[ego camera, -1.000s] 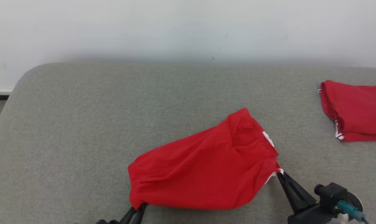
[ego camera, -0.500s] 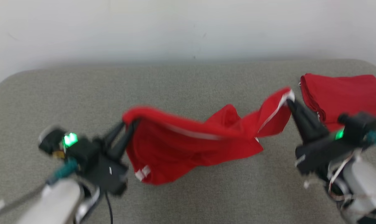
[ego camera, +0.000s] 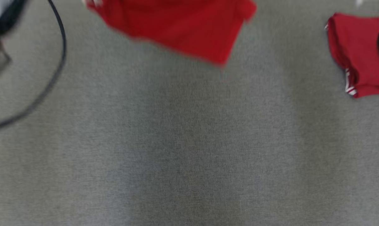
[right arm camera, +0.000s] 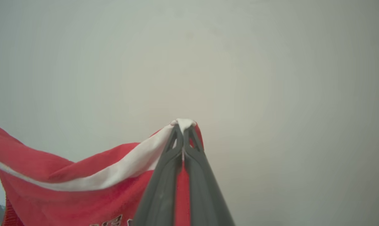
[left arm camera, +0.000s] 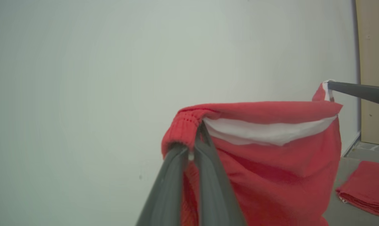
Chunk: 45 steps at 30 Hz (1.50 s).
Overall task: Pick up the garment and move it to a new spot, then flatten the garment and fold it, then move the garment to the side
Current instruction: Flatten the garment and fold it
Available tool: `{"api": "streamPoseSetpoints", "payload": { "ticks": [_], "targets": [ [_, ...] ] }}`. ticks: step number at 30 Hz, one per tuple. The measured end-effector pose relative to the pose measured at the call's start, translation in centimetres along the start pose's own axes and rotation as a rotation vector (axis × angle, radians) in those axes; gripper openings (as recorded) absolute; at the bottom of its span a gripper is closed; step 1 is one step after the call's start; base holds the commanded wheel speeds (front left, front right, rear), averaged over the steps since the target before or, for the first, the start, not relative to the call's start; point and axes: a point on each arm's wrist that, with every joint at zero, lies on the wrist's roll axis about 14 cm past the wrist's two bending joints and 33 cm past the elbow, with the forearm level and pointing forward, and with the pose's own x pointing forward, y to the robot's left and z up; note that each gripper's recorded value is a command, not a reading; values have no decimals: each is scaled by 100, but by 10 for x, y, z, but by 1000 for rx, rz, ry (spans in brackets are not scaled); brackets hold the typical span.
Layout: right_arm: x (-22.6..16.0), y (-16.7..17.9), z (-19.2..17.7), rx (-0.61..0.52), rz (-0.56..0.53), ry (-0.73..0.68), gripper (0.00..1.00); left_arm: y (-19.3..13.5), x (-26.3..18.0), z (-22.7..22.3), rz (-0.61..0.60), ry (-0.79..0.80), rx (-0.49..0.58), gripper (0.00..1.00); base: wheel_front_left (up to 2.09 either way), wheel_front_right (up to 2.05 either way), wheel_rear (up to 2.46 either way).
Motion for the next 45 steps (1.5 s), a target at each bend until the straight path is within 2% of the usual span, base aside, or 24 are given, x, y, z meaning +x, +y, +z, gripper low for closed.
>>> {"api": "streamPoseSetpoints", "payload": {
  "ticks": [4, 11, 17, 23, 29, 35, 41, 45],
  "targets": [
    [40, -16, 7, -1, -26, -37, 0, 25, 31, -11, 29, -10, 2, 0, 0, 0, 0],
    [80, -39, -25, -84, -66, -3, 0, 42, 63, -61, 40, 25, -14, 0, 0, 0, 0],
    [88, -58, -72, -99, -98, 66, 0, 49, 67, -118, 61, 86, -63, 0, 0, 0, 0],
    [83, -71, -110, -92, -117, 117, 0, 39, 65, -160, 50, 121, -125, 0, 0, 0, 0],
    [54, -82, -136, -66, -142, 155, 0, 15, 51, -177, 20, 123, -208, 0, 0, 0, 0],
    [5, -76, -159, -7, -138, 209, 0, -13, 11, -189, -3, 174, -284, 0, 0, 0, 0],
    [-62, -64, -178, 34, -134, 275, 0, -55, -40, -190, 5, 204, -380, 0, 0, 0, 0],
    [-108, -57, -188, 55, -142, 331, 0, -88, -79, -194, -13, 264, -394, 0, 0, 0, 0]
  ]
}}
